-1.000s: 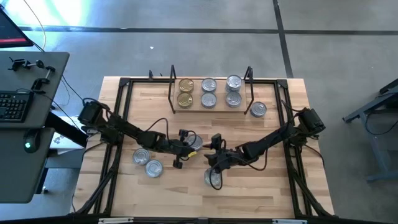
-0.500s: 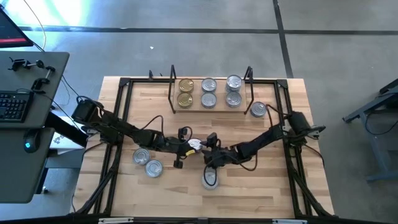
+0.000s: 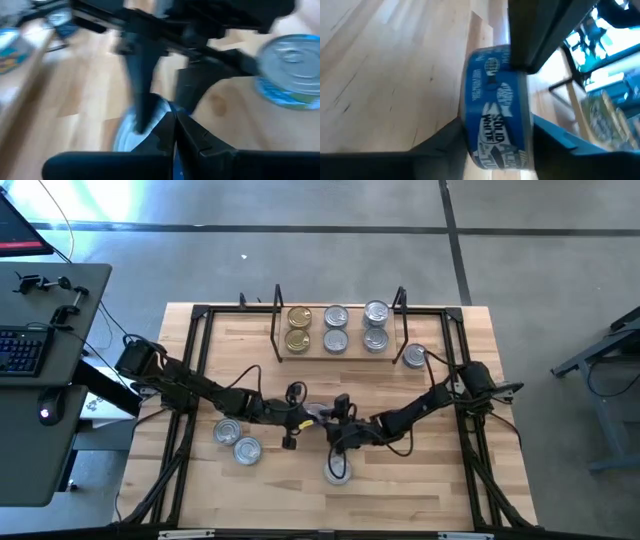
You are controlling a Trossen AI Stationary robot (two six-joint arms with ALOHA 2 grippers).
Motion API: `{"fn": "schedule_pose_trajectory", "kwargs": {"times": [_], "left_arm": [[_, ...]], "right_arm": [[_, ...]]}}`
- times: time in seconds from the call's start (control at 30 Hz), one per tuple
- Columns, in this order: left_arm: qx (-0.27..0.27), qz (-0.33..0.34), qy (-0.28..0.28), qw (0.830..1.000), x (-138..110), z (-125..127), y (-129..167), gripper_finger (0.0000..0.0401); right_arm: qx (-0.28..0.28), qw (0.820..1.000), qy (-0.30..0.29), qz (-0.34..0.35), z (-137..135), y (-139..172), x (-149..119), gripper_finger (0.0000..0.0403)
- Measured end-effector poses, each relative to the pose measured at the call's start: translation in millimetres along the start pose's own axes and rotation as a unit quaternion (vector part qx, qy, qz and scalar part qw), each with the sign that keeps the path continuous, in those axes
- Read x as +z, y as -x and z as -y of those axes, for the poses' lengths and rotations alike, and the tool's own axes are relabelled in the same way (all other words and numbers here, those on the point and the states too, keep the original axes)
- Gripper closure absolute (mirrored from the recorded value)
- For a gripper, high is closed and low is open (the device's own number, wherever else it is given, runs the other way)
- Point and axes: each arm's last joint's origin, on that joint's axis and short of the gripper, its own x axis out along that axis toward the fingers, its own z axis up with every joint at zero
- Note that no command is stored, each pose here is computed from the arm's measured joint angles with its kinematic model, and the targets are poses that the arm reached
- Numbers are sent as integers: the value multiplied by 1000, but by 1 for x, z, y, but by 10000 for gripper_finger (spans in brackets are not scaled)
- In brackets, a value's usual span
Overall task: Stack canned seafood by type on shelf
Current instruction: Stack the blue tuna can on top of the blue tuna can on the shelf
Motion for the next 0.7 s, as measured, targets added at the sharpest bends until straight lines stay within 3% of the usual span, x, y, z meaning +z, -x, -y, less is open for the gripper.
{"fn": "schedule_pose_trajectory", "kwargs": {"times": [0.07, 0.2, 0.47, 0.7], "left_arm": [[29, -4, -2, 1000, 0, 0, 1, 401], [78, -16, -31, 996, -1, 0, 2, 395], [11, 21, -119, 993, 6, 7, 3, 308], [5, 18, -123, 992, 2, -2, -4, 220]], "right_arm": [[2, 999, -36, -2, 0, 1, 0, 281], [10, 995, -93, -34, 6, 8, 1, 282], [102, 973, -175, -114, 29, 7, 26, 282], [126, 967, -195, -108, 35, 3, 34, 282]]}}
